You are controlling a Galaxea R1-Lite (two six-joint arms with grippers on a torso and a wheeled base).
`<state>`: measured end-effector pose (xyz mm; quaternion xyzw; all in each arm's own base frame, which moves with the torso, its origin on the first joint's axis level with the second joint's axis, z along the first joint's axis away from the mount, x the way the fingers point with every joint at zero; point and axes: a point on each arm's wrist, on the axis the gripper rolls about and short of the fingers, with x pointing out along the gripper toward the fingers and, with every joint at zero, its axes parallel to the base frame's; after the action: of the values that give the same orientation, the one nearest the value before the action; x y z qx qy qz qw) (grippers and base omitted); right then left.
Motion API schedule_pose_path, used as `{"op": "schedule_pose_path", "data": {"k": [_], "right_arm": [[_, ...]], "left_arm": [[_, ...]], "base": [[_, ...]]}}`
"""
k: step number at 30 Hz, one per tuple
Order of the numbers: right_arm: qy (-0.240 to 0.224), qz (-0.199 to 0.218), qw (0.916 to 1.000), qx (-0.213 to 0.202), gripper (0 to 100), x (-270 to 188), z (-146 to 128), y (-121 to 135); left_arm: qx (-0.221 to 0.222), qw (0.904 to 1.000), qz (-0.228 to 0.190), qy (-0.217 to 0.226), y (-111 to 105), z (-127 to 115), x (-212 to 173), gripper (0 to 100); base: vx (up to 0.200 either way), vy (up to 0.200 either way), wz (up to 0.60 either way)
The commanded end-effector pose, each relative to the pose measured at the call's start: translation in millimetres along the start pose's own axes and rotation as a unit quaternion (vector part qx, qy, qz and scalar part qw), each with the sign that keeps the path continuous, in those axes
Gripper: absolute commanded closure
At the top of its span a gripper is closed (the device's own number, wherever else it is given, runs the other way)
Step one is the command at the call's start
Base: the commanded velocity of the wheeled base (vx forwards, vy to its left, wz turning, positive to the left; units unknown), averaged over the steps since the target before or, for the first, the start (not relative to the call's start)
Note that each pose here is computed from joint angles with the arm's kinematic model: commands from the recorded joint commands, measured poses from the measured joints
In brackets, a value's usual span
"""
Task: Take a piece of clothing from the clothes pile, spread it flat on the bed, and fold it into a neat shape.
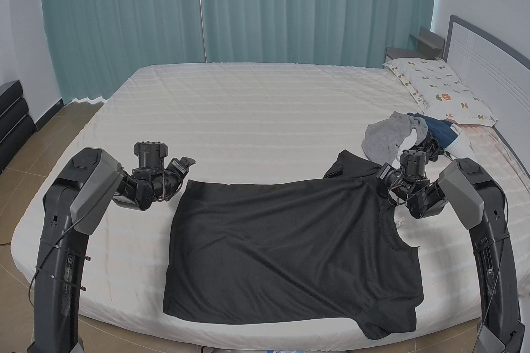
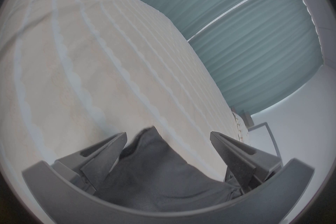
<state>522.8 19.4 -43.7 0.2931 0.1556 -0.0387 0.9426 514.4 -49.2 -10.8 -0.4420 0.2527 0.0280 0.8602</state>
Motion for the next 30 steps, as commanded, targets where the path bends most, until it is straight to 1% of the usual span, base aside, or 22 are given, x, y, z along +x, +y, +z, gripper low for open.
{"op": "schedule_pose_path", "data": {"k": [1,7,13,16,17,20,23,26,29,30], "right_arm": [[0.001,0.003,1.0,0.0,100,-0.9,-1.4,3.2],[0.003,0.004,1.0,-0.001,100,-1.4,-3.7,6.4],[-0.003,0.006,1.0,-0.001,100,-1.6,-3.1,4.8],[0.002,0.003,1.0,-0.001,100,-2.4,-6.7,2.3],[0.001,0.004,1.0,-0.001,100,-2.3,-6.9,2.1],[-0.002,0.007,1.0,-0.002,100,-1.7,-7.7,1.6],[-0.005,0.011,0.9999,-0.002,100,-0.6,-7.4,3.9],[-0.005,0.016,0.9999,-0.003,100,0.7,-9.8,7.1],[-0.022,0.022,0.9995,-0.002,100,4.9,-8.6,7.9],[-0.022,0.022,0.9995,-0.002,100,4.9,-8.6,7.9]], "left_arm": [[0.014,0.9998,0.005,0.011,7.6,-13.5,11.2,0],[0.041,0.9989,0.008,0.021,12.8,-25.1,20.4,0],[0.044,0.9988,0.009,0.021,13.7,-25.6,21.4,0],[0.045,0.9986,0.011,0.024,15.0,-26.5,22.1,0],[0.046,0.9987,0.008,0.022,13.8,-25.6,22.2,100],[0.044,0.9989,0.005,0.015,12.4,-24.2,25.4,100],[0.043,0.9989,0.01,-0.016,11.1,-17.6,28.7,100],[0.043,0.9983,0.013,-0.039,10.3,-15.5,33.6,100],[0.021,0.9974,0.01,-0.068,5.8,-5.1,34.6,100],[0.021,0.9974,0.01,-0.068,5.8,-5.1,34.6,100]], "base": [[0.0,0.0,0.0],[0.0,0.0,0.0],[0.0,0.0,0.0],[0.0,0.0,0.0],[0.0,0.0,0.0],[0.0,0.0,0.0],[0.0,0.0,0.0],[0.0,0.0,0.0],[0.0,0.0,0.0],[0.0,0.0,0.0]]}}
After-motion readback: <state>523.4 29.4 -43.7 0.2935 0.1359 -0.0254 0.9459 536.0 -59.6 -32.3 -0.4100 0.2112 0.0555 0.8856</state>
